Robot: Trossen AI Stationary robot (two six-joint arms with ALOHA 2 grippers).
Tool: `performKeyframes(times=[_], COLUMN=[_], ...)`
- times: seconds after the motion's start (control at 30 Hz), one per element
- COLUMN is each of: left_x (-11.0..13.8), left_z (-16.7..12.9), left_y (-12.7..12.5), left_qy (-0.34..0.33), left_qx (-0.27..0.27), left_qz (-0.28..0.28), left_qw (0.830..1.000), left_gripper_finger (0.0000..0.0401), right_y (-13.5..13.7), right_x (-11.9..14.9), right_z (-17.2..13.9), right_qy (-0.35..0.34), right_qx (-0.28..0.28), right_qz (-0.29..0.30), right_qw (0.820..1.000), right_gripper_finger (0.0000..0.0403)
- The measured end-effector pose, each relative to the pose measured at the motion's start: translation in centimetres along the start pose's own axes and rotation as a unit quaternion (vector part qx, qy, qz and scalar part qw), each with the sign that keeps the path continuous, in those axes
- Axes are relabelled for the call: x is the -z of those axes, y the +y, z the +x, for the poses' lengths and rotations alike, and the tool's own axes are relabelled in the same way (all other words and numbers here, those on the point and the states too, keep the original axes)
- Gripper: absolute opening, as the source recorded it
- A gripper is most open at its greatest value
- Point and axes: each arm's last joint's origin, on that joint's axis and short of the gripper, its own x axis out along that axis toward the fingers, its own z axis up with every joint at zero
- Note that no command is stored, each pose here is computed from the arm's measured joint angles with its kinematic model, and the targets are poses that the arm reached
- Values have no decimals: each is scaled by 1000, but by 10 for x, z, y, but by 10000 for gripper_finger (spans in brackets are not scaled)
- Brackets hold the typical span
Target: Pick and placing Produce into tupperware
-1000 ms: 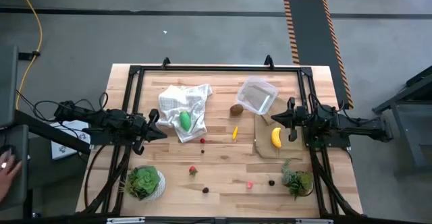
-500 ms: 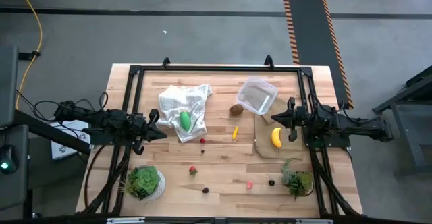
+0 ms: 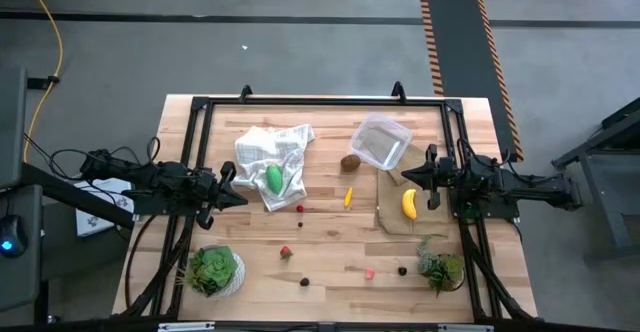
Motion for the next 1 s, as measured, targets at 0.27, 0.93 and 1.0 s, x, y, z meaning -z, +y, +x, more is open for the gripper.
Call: performKeyframes(times=[0.27, 0.93, 1.0], left_x=[0, 0, 0], left_z=[0, 0, 0], left_y=[0, 0, 0], left_qy=[0, 0, 0], left_qx=[0, 0, 0], left_qz=[0, -382, -429], left_qw=[1000, 924, 903], left_gripper_finger=[3, 3, 3], right_y=[0, 0, 0], right_x=[0, 0, 0], right_z=[0, 0, 0], right_qy=[0, 0, 0], right_qx=[0, 0, 0], right_qz=[0, 0, 0], right_qw=[1000, 1000, 1000], right_gripper_finger=[0, 0, 0])
